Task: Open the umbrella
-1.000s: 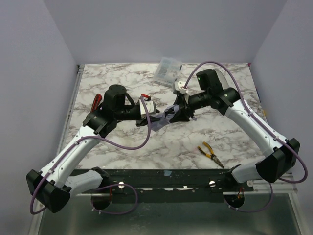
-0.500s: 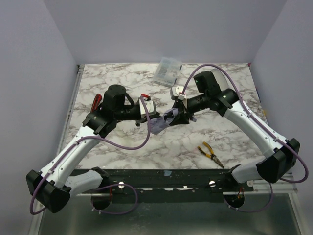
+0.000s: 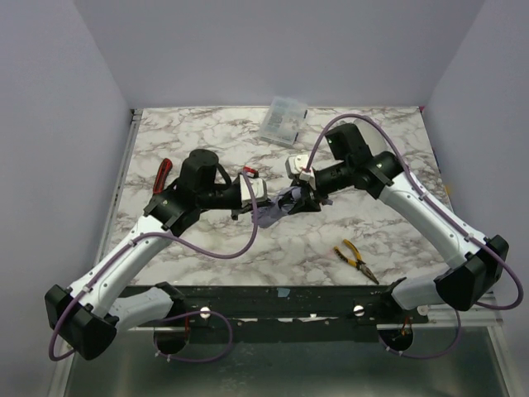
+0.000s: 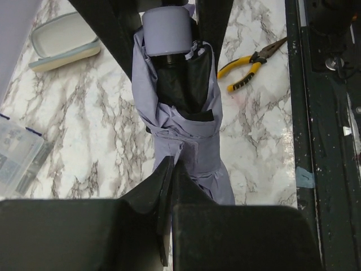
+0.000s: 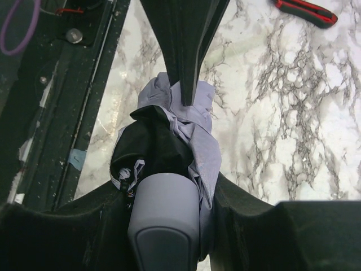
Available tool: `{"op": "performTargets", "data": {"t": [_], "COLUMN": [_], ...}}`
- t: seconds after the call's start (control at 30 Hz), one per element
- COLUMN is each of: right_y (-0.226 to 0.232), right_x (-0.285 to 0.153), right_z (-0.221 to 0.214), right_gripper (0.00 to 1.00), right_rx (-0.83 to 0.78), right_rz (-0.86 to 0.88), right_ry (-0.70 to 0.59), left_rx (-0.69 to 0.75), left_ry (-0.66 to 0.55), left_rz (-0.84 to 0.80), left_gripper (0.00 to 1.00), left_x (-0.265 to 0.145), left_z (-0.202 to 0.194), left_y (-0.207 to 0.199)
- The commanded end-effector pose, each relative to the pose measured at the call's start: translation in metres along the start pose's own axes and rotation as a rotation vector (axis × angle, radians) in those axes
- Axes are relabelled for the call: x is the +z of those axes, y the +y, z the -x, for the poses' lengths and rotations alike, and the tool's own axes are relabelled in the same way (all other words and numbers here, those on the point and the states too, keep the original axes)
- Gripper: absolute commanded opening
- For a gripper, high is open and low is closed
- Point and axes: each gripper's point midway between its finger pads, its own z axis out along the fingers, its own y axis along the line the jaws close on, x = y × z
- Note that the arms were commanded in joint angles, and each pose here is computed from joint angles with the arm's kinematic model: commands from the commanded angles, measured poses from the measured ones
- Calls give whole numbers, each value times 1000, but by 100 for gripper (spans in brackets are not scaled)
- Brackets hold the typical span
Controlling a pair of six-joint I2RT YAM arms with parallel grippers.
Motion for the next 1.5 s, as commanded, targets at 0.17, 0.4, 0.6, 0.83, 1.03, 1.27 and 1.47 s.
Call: {"op": "performTargets", "data": {"t": [0.17,0.4,0.6,0.83,1.03,1.27,1.47], "right_y": [24,7,-51,-131,-139,-114,-102], "right_x": [2,-2,-16,-60,-46,-29,-26], "right_z": [20,37,58,20,-4,-4,2], "right_gripper": [1,1,1,1,1,1,1], "right_rx": [-193,-226,49,643,847,953,929], "right_rz": [80,-47,-300,-469,-438,-249,-172], "right_ry": [-16,-74,-165,-348,-325,-343,-330], "left_rx": [-152,-307,-492,-460,-257,20,120], "left_ry": [0,20,-28,-46,-16,19,64], "left_rz": [258,327,287,468,461,362,345], "left_gripper": [0,0,69,94,99,98,98], "left_x": [8,10,-17,-65,-67,-44,-16], "left_z": [0,-15,-15,-29,-31,-23,-13], "left_y": [66,96,102,138,125,89,82]}}
